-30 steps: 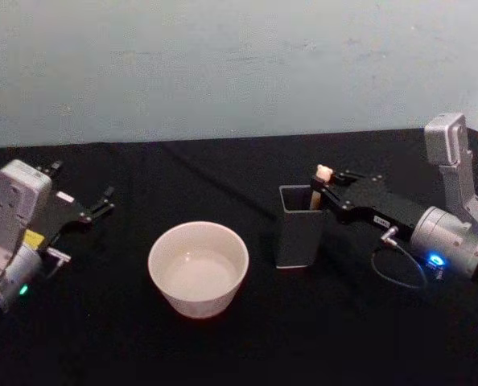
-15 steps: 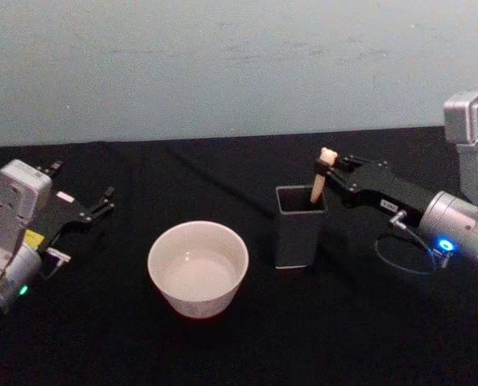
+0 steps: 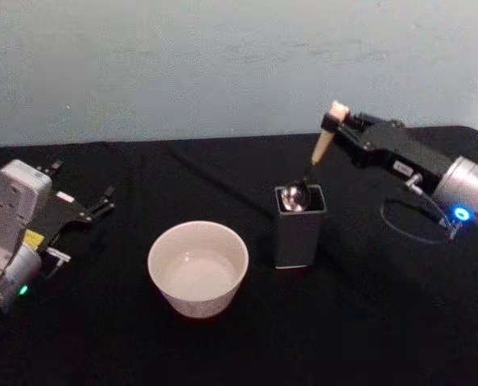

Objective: Pick up the stirring spoon with one hand, stir inside the cup, then place it back in its original position.

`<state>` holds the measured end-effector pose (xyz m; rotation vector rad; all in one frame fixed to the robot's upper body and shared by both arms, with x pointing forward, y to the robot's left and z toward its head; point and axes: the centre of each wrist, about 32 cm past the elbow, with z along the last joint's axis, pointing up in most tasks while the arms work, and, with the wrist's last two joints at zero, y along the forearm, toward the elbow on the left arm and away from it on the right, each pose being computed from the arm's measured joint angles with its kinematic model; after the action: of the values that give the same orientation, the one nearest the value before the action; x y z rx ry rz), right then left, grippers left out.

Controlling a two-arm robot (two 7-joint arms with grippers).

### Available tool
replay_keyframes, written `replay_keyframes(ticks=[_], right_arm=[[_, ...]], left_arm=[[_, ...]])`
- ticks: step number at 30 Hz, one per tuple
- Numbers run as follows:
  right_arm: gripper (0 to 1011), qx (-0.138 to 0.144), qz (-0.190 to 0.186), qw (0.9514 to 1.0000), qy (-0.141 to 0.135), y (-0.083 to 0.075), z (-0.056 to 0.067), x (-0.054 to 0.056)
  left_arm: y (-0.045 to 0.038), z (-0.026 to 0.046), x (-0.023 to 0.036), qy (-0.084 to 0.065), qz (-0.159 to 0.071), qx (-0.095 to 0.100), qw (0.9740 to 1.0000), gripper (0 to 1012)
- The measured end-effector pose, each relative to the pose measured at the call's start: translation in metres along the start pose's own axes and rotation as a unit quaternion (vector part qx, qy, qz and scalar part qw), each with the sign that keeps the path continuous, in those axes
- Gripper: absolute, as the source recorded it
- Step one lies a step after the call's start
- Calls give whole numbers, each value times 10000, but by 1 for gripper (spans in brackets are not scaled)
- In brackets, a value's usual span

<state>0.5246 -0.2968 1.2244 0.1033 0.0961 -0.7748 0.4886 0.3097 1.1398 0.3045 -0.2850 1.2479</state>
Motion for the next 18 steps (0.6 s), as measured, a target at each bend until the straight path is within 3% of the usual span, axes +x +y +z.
replay_keyframes(ticks=[8, 18], right_arm=[[225, 480, 147, 9987, 55, 136, 181, -71], [224, 493, 511, 9973, 197, 336, 156, -258]], left_arm=[[0, 0, 0, 0, 0, 0, 10000, 1001], [0, 0, 0, 0, 0, 0, 10000, 1001]])
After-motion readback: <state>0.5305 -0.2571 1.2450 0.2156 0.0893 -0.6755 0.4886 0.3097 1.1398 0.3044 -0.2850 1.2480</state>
